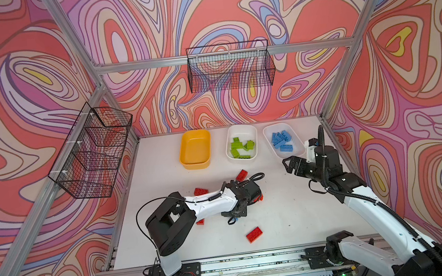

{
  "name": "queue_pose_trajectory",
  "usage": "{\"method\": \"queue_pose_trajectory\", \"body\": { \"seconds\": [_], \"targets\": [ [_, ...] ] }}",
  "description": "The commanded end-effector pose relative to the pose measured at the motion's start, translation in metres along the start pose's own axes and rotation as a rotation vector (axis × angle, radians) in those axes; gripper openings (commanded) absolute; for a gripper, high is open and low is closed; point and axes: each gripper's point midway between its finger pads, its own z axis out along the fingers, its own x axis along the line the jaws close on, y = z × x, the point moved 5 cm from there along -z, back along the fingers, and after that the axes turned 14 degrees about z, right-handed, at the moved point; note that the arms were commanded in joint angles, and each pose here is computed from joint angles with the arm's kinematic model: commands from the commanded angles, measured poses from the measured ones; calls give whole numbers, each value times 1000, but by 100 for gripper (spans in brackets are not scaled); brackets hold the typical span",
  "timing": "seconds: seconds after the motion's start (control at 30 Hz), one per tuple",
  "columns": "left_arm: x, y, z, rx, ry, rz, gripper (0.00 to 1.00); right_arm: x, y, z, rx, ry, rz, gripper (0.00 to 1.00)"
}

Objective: Sort the legos into containers by color
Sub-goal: 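Carry the light-blue 2x2 brick into the light-blue tub and release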

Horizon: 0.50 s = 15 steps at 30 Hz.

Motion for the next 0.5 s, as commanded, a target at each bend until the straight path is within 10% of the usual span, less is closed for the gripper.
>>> {"method": "queue_pose_trajectory", "body": {
  "seconds": [0.0,0.47],
  "targets": [
    [10,12,-17,-27,57,40,13,-1,-1,-6,-5,-9,2,98],
    [-18,161,-74,-278,-147,78,12,-18,-20,-24,-12,-21,62,98]
  ]
}}
